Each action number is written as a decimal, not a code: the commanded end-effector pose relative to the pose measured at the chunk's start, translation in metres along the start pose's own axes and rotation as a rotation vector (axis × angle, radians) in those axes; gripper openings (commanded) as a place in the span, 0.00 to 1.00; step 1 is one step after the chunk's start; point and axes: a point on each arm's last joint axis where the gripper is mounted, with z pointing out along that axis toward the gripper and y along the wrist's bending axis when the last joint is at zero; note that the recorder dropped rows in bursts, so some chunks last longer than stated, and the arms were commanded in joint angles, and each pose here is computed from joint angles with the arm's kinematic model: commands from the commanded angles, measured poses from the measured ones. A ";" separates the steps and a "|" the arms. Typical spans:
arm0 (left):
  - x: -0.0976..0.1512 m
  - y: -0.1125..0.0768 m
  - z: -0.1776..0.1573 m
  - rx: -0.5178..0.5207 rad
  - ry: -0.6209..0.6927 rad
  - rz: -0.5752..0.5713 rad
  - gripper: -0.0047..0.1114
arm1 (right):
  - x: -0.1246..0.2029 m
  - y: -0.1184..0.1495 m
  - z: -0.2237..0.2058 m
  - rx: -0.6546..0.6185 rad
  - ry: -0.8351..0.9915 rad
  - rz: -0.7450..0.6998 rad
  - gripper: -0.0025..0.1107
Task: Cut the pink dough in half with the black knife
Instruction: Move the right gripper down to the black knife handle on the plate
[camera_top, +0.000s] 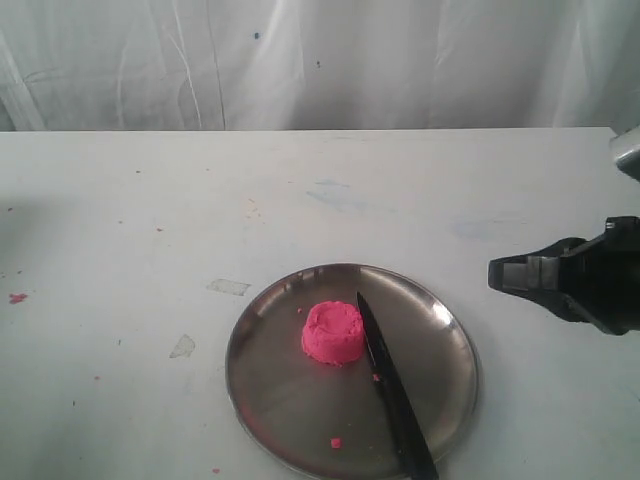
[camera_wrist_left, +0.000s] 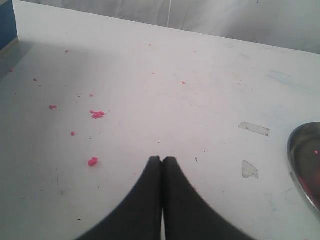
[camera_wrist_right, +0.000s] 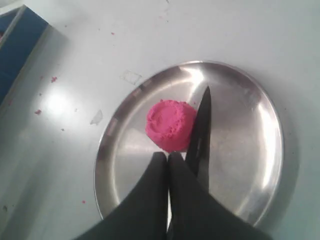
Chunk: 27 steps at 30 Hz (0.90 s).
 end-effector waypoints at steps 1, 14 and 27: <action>0.001 0.000 0.000 -0.001 -0.002 -0.007 0.04 | 0.002 -0.007 0.003 0.016 0.055 0.005 0.02; 0.001 0.000 0.000 -0.001 -0.002 -0.007 0.04 | 0.036 -0.009 0.062 -0.053 0.357 0.044 0.43; 0.001 0.000 0.000 -0.001 -0.002 -0.007 0.04 | 0.056 -0.023 0.094 -0.047 0.504 0.076 0.57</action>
